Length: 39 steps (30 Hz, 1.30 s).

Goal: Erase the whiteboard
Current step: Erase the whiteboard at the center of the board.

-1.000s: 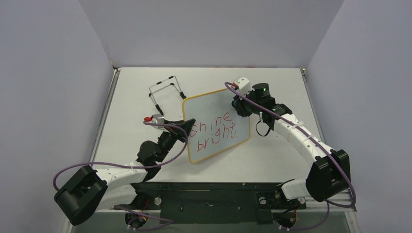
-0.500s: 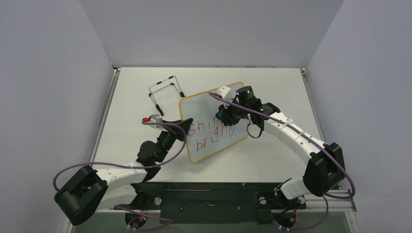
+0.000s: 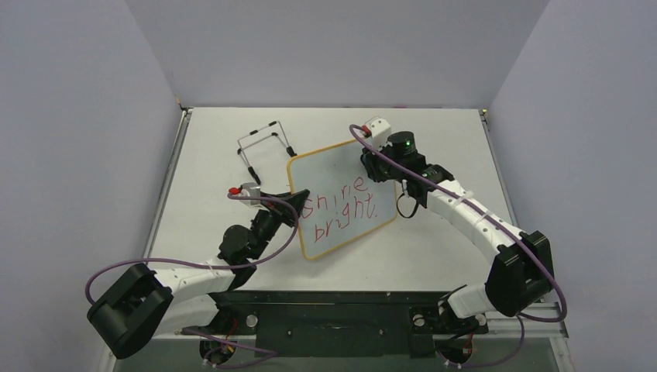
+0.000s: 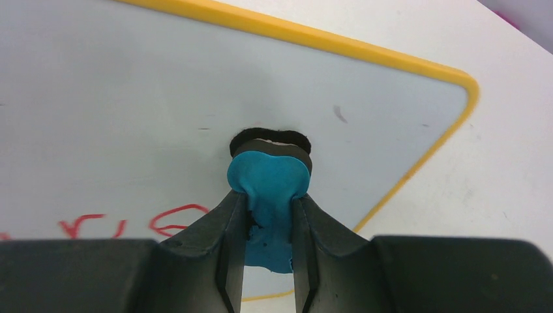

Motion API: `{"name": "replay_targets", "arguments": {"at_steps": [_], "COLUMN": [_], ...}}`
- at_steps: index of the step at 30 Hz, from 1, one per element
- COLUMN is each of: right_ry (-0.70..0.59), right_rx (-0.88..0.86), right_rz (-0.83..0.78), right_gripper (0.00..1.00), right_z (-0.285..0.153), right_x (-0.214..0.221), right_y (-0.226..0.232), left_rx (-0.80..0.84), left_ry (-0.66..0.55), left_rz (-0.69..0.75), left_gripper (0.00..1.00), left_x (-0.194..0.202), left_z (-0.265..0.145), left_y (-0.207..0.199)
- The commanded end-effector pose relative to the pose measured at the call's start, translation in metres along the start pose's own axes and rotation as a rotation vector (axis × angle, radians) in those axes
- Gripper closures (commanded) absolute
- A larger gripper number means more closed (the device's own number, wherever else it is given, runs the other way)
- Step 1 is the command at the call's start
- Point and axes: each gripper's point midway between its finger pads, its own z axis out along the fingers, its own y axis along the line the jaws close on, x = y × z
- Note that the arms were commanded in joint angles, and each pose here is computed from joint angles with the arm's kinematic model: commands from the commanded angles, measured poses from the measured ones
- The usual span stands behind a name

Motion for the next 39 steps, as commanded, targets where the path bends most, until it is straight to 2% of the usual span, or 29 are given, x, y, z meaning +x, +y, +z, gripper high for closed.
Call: {"name": "replay_targets", "arguments": {"at_steps": [1, 2, 5, 10, 12, 14, 17, 21, 24, 27, 31, 36, 39], "right_ry": [-0.130, -0.132, -0.139, -0.136, -0.139, -0.148, -0.155, -0.109, -0.106, -0.106, -0.094, -0.060, 0.008], "right_rx": [-0.235, -0.308, -0.350, -0.052, 0.009, 0.001, -0.161, -0.388, -0.515, -0.557, -0.425, -0.192, -0.196], "right_rz": [-0.053, -0.061, -0.067, 0.046, 0.095, 0.108, 0.061, -0.074, -0.114, -0.136, -0.101, -0.012, -0.100], "right_gripper": [1.00, 1.00, 1.00, 1.00, 1.00, 1.00, 1.00, 1.00, 1.00, 1.00, 1.00, 1.00, 1.00], "right_z": [-0.013, -0.017, -0.022, -0.009, -0.008, -0.010, -0.012, -0.019, -0.028, -0.035, -0.023, -0.011, -0.025], "right_x": [-0.044, -0.044, -0.046, -0.049, -0.048, -0.050, -0.053, -0.047, -0.045, -0.042, -0.042, -0.029, -0.003], "right_y": [0.065, 0.081, 0.092, 0.019, -0.003, -0.005, 0.032, 0.104, 0.131, 0.138, 0.107, 0.025, -0.003], "left_rx": [0.081, 0.081, 0.076, 0.071, 0.072, 0.073, 0.074, 0.081, 0.073, 0.060, 0.052, 0.039, 0.030], "left_ry": [0.063, 0.063, 0.061, 0.063, 0.063, 0.065, 0.070, 0.067, 0.065, 0.061, 0.052, 0.042, 0.044], "left_rz": [0.044, 0.042, 0.044, 0.043, 0.043, 0.043, 0.041, 0.037, 0.036, 0.038, 0.040, 0.046, 0.061], "left_gripper": [1.00, 1.00, 1.00, 1.00, 1.00, 1.00, 1.00, 1.00, 1.00, 1.00, 1.00, 1.00, 1.00], "left_x": [0.015, 0.015, 0.014, 0.014, 0.015, 0.015, 0.017, 0.017, 0.016, 0.016, 0.014, 0.011, 0.011], "left_z": [-0.004, -0.004, -0.003, -0.003, -0.002, -0.001, 0.000, 0.002, 0.001, 0.000, -0.002, -0.006, -0.008], "left_y": [-0.013, -0.013, -0.012, -0.011, -0.012, -0.012, -0.012, -0.013, -0.012, -0.009, -0.008, -0.005, -0.002]}}
